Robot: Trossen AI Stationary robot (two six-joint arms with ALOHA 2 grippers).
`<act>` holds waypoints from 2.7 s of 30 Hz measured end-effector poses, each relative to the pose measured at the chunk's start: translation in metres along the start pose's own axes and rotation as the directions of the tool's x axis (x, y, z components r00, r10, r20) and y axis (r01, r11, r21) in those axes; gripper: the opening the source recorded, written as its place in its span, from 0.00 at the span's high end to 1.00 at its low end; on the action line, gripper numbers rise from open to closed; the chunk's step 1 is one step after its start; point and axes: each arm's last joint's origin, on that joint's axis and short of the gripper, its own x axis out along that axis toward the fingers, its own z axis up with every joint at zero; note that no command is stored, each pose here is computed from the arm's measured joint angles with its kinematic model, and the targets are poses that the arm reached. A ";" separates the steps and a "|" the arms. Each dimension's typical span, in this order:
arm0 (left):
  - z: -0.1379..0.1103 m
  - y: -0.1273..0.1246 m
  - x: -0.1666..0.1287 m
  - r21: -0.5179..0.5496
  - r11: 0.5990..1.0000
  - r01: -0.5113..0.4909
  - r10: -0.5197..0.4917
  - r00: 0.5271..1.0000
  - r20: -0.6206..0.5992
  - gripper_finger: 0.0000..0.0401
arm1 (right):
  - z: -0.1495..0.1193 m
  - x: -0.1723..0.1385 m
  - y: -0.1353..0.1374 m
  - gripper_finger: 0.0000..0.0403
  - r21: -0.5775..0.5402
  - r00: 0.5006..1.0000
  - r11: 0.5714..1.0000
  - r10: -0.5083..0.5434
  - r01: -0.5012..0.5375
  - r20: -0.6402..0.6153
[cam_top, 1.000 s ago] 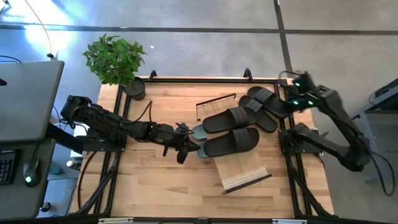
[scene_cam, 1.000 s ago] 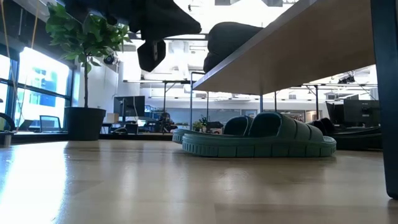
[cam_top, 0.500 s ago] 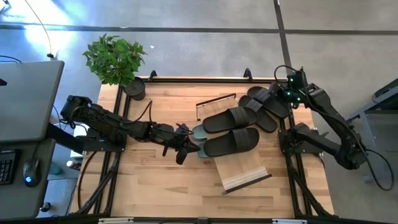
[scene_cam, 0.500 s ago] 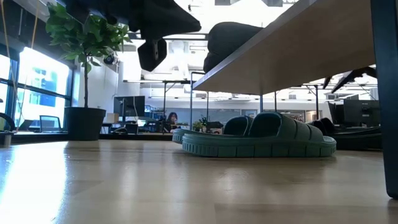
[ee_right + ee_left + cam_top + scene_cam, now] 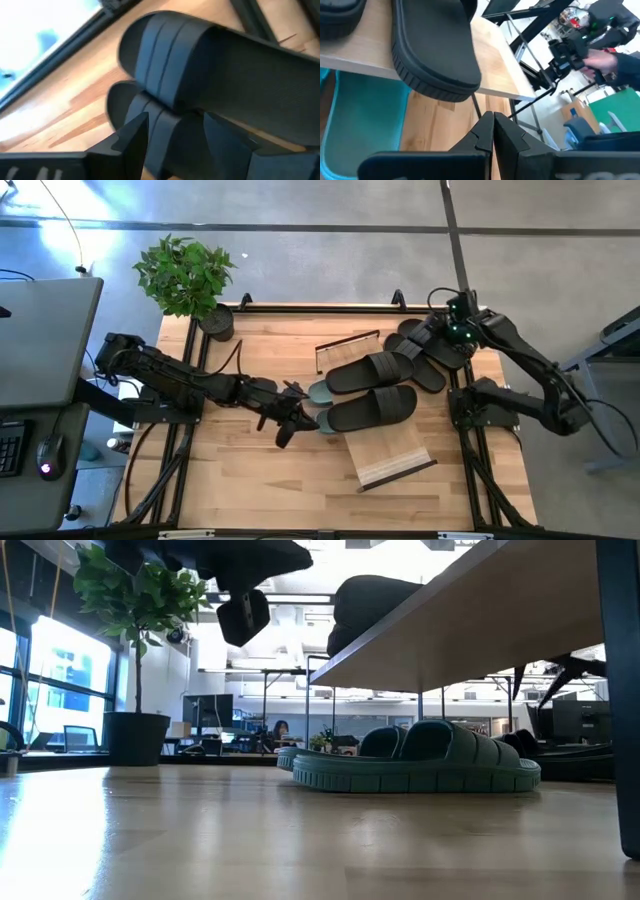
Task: Pick and place slides into the shelf
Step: Put the black slides under the shelf
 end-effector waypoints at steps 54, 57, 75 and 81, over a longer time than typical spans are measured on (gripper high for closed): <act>-0.005 0.002 -0.002 -0.013 1.000 -0.014 0.013 0.997 -0.073 1.00 | -0.005 0.029 -0.018 1.00 0.100 0.894 0.953 0.226 -0.284 0.386; -0.005 0.002 -0.002 -0.013 1.000 -0.015 0.014 0.997 -0.074 1.00 | -0.008 0.017 -0.025 1.00 0.102 0.875 0.951 0.223 -0.292 0.431; -0.006 0.001 -0.002 -0.014 1.000 0.022 -0.024 0.995 -0.101 1.00 | -0.018 -0.079 -0.036 1.00 -0.103 0.522 0.722 0.583 -0.684 0.622; -0.014 -0.003 -0.001 -0.014 0.999 0.050 -0.052 0.985 -0.166 1.00 | -0.020 -0.138 -0.029 1.00 -0.243 0.378 0.582 0.738 -0.776 0.559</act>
